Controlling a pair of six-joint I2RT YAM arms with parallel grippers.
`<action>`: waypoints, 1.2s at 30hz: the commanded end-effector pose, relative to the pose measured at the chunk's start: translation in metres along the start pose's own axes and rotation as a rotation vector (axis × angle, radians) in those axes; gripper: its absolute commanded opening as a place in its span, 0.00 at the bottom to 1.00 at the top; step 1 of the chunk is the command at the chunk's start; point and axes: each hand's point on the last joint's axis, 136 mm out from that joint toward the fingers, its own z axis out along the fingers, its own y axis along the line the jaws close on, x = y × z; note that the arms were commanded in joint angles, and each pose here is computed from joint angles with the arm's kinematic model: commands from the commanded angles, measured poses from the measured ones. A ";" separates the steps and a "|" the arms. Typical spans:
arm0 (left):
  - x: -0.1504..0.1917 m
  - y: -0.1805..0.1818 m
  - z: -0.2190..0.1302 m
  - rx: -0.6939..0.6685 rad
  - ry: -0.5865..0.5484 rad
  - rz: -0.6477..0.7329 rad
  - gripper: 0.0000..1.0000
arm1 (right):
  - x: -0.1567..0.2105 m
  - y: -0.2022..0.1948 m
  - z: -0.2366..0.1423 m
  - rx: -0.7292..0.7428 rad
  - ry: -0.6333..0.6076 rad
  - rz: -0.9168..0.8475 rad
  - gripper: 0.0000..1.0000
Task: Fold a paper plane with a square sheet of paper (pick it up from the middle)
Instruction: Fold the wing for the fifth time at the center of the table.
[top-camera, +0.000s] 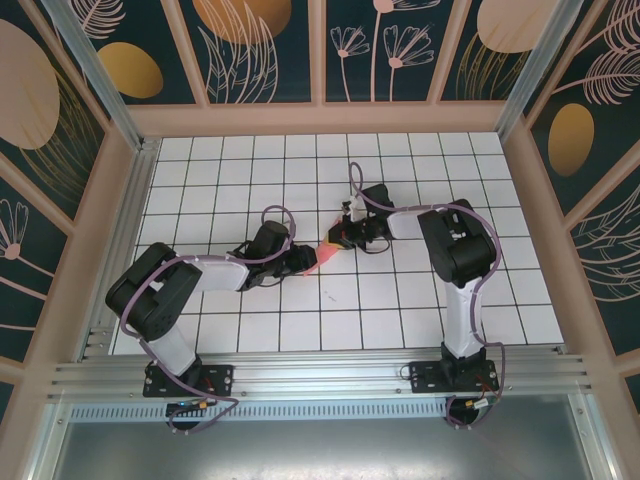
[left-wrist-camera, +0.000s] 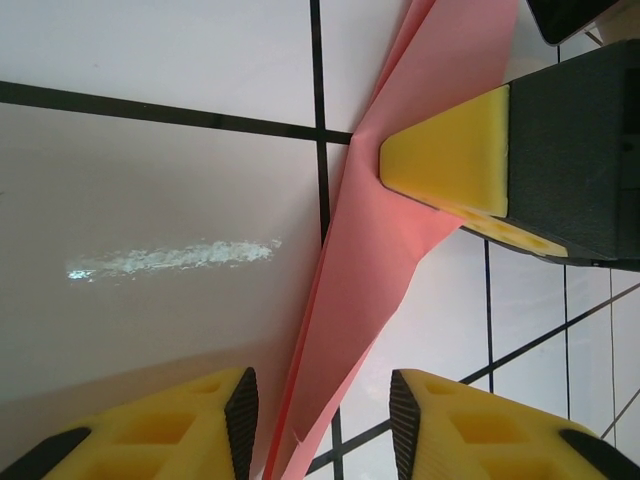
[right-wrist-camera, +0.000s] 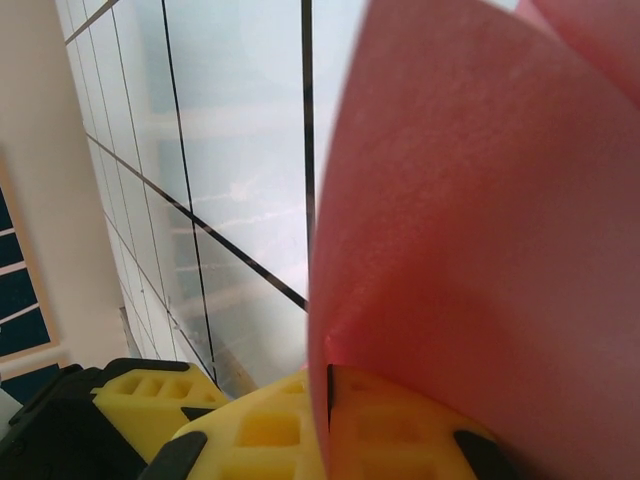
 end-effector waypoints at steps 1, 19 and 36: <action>-0.006 -0.011 0.001 0.039 -0.006 0.054 0.39 | 0.002 -0.008 0.002 -0.013 0.009 0.015 0.02; 0.009 0.005 0.011 -0.152 0.008 0.234 0.20 | 0.001 -0.010 0.004 -0.018 0.009 0.035 0.02; 0.020 0.022 0.020 -0.414 -0.009 0.490 0.01 | -0.009 0.007 -0.010 -0.053 -0.018 0.035 0.25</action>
